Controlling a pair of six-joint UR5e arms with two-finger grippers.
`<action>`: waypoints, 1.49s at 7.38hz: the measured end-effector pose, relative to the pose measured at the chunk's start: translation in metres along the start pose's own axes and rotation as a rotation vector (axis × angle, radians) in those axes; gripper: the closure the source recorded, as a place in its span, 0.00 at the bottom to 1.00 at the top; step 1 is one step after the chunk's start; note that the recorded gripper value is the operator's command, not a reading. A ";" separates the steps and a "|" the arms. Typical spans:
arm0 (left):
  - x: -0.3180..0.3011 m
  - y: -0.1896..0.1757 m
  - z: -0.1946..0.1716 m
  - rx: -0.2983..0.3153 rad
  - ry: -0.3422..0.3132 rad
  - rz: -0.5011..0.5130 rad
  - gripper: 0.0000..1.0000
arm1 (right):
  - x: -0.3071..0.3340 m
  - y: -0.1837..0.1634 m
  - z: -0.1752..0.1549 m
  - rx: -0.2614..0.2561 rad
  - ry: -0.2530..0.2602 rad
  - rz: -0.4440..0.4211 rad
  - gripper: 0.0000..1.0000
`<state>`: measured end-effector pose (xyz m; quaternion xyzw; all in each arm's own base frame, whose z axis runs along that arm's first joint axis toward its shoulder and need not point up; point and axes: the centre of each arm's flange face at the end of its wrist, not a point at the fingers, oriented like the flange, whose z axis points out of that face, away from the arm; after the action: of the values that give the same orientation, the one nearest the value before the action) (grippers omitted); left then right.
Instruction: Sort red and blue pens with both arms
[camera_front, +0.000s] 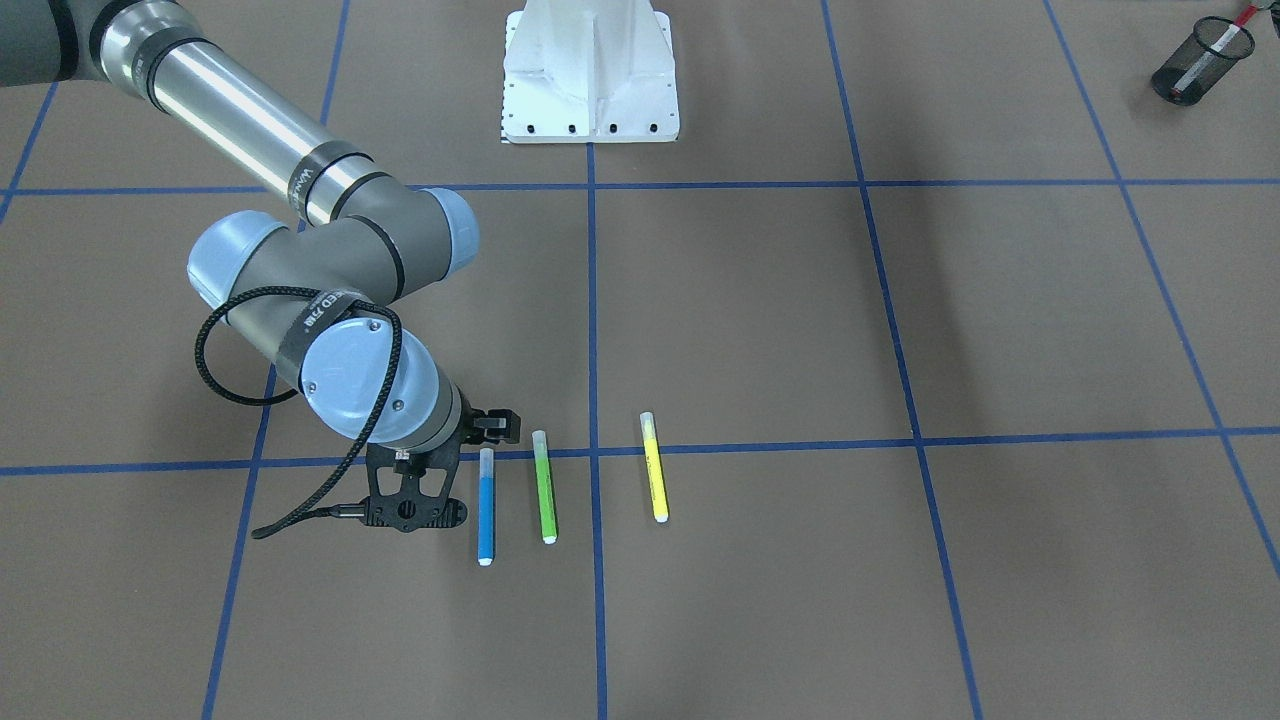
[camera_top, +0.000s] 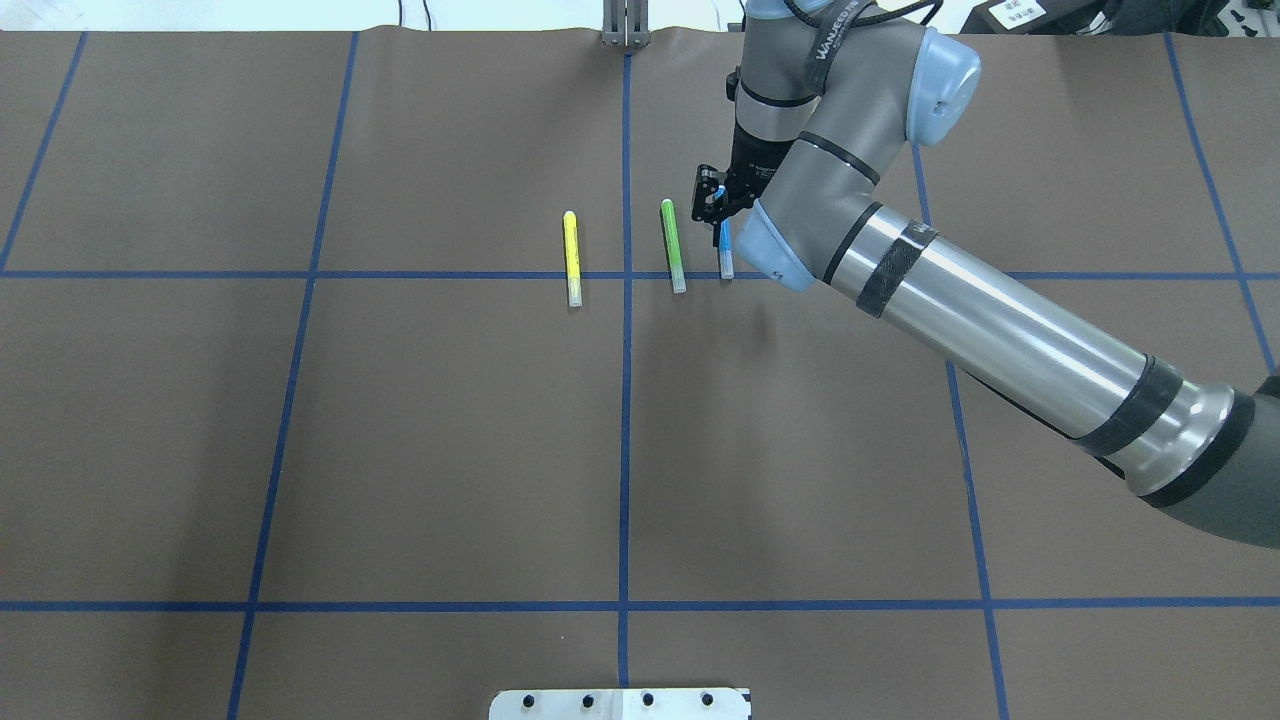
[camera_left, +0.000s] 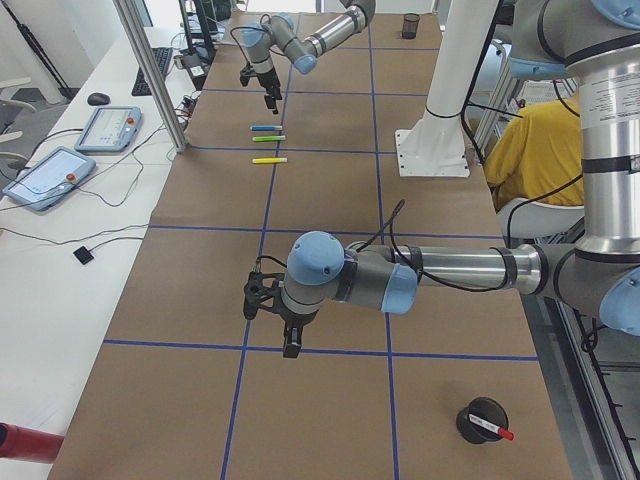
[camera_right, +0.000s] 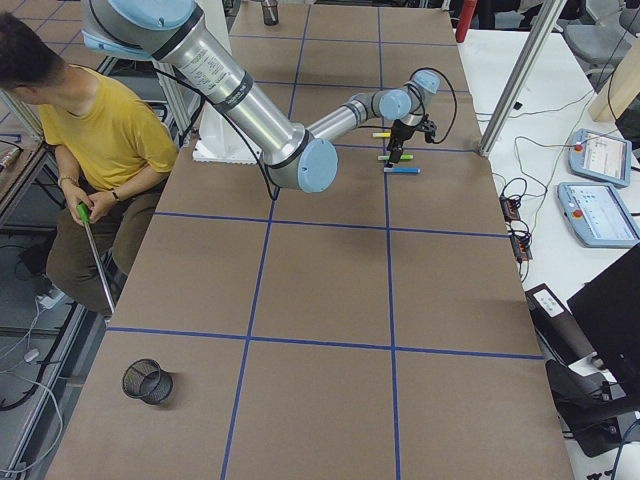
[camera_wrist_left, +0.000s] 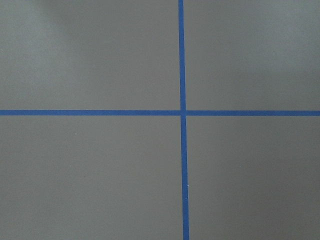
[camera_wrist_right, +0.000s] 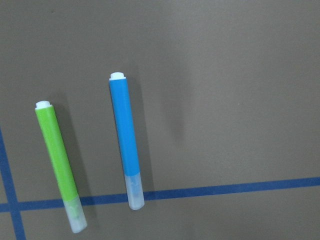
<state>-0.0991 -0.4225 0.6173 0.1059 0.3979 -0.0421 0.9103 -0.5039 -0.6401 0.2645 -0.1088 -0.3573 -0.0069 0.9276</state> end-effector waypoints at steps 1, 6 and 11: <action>0.001 0.000 -0.001 0.002 0.001 0.002 0.00 | -0.002 -0.001 0.007 -0.008 0.008 0.002 0.17; 0.006 -0.002 -0.005 0.011 0.002 0.012 0.00 | -0.020 -0.022 0.036 -0.008 0.009 -0.014 0.53; 0.009 -0.003 -0.008 0.016 0.002 0.017 0.00 | -0.027 -0.016 0.050 -0.013 0.023 -0.049 0.62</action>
<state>-0.0991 -0.4233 0.6053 0.1165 0.3977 -0.0373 0.9093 -0.5587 -0.6466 0.2860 -0.1058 -0.3493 -0.0334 0.9304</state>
